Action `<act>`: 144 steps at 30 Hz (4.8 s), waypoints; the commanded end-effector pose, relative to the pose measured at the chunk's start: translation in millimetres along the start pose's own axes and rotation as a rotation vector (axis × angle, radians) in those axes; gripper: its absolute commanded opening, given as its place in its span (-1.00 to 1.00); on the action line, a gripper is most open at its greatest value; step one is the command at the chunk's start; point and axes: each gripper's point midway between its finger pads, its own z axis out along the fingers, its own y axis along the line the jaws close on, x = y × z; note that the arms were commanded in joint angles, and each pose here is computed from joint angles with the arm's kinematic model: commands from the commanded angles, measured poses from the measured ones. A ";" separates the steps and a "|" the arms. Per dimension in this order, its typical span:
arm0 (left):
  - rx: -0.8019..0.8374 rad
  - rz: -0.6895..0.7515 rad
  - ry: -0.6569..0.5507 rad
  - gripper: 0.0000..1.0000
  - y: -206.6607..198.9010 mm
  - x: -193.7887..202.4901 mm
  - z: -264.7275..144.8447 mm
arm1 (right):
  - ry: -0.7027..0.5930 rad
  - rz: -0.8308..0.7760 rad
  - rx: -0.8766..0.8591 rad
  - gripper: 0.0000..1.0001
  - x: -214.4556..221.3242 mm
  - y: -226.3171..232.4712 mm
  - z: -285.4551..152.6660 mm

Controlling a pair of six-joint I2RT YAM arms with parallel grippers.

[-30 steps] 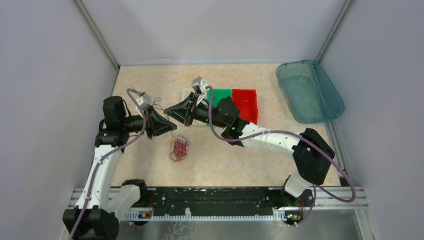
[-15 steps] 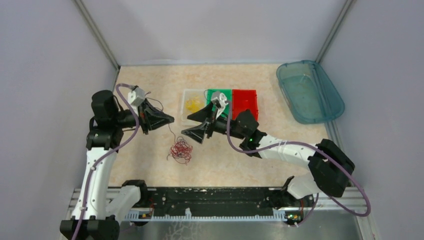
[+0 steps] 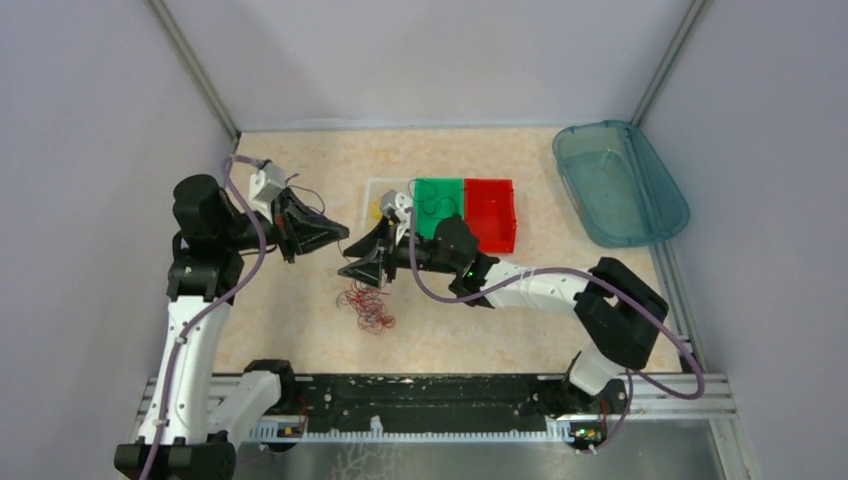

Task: Untangle the cables
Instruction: Untie the cable.

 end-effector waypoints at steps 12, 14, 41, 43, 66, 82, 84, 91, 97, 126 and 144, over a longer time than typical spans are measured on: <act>-0.008 0.133 -0.089 -1.00 -13.7 -72.8 -0.6 | 0.072 0.094 0.027 -0.47 71.8 -14.9 -0.2; -0.022 0.160 -0.105 -1.00 -13.9 -84.5 -1.3 | 0.076 0.108 0.067 -0.50 82.1 -21.2 -7.2; -0.327 0.633 -0.501 -1.00 -43.3 -295.0 -38.5 | 0.101 0.219 0.202 -0.52 152.0 -32.1 -63.2; -0.335 0.673 -0.529 -1.00 -49.8 -308.8 -42.1 | 0.101 0.225 0.202 -0.51 153.4 -31.4 -63.7; -0.215 0.432 -0.362 -1.00 -28.4 -222.8 -19.4 | -0.093 -0.057 0.270 0.46 -10.7 -12.5 -71.8; -0.148 0.155 -0.261 -1.00 -13.2 -151.3 -7.1 | -0.145 -0.222 0.089 0.42 -105.5 23.7 -37.4; -0.146 0.146 -0.260 -1.00 -13.0 -150.8 -6.8 | -0.125 -0.235 0.085 0.39 -108.0 20.5 -29.4; -0.101 0.127 -0.223 -1.00 -14.5 -141.8 -3.8 | -0.046 -0.225 -0.035 0.09 -96.9 29.0 -7.6; -0.113 0.128 -0.229 -1.00 -13.1 -141.0 -4.3 | -0.057 -0.205 -0.064 0.03 -99.2 31.6 -3.8; -0.159 -0.022 0.217 0.99 31.9 5.6 1.4 | -0.355 -0.269 0.437 -1.00 -209.0 -59.5 -92.3; -0.352 0.026 0.372 0.99 59.9 67.7 -22.9 | -0.323 -0.263 0.679 -1.00 -222.2 -134.2 -142.7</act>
